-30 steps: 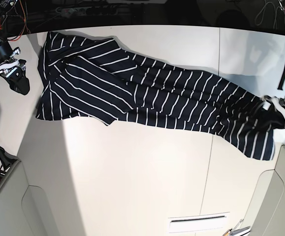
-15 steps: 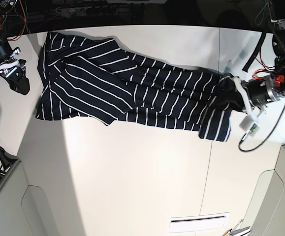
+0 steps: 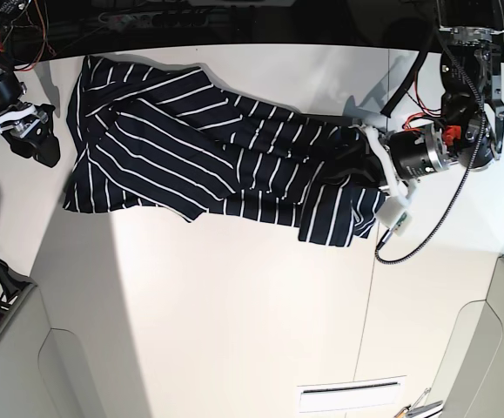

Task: Fold the T-shirt properly
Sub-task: 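Fold the strip's end with the left gripper toward the right gripper, then lay the folded end down and grasp the strip's other end with the right gripper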

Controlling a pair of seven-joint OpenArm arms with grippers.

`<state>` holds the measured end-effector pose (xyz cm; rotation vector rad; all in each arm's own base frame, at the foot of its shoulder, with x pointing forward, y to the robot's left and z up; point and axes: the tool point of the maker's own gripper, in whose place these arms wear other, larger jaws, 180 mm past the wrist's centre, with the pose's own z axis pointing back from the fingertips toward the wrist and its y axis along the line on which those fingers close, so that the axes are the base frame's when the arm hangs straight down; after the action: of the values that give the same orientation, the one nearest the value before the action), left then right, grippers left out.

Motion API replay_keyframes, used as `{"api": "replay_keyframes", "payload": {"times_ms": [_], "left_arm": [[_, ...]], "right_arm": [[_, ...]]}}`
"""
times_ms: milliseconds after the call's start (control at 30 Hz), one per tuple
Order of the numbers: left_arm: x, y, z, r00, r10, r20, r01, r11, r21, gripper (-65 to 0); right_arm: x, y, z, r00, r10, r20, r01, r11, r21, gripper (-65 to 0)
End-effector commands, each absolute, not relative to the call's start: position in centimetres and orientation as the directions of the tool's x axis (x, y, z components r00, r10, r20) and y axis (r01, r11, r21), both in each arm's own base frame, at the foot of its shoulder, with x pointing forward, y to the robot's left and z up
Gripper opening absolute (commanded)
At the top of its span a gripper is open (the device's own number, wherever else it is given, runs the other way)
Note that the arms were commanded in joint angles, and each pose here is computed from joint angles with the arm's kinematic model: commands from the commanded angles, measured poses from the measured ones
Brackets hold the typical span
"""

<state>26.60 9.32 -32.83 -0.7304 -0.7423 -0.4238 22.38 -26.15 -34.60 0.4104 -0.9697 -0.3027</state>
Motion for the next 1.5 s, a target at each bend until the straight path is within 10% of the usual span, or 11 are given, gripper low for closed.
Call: {"api": "replay_keyframes", "payload": {"times_ms": [0, 333, 533, 933, 1467], "left_arm": [[27.3, 8.8, -31.1, 0.632, -0.059, 0.773, 0.607, 0.657, -0.447, -62.2], [27.4, 5.4, -30.5, 0.633, 0.043, 0.773, 0.6, 0.604, -0.524, -60.9], [27.1, 3.8, -30.1, 0.638, 0.083, 0.765, 0.601, 0.567, -0.563, -28.6], [22.1, -4.1, -30.7, 0.678, -0.072, 0.731, 0.702, 0.358, -0.615, -28.6], [22.2, -3.9, -30.8, 0.678, -0.074, 0.731, 0.701, 0.365, -0.613, -28.7]], "right_arm": [[23.0, -26.6, -33.2, 0.496, -0.411, 0.765, 0.039, 0.891, 0.452, -22.5], [23.4, -23.7, -34.7, 0.558, -0.377, 0.739, -0.018, 0.885, 0.465, -22.6], [23.7, -22.2, -35.6, 0.589, -0.341, 0.733, -0.041, 0.893, 0.449, -22.5], [23.4, -22.9, -36.8, 0.622, -0.297, 0.724, -0.009, 0.923, 0.385, -22.5], [22.9, -22.5, -39.5, 0.627, -0.423, 0.654, 0.038, 0.855, 0.517, -22.5]]}}
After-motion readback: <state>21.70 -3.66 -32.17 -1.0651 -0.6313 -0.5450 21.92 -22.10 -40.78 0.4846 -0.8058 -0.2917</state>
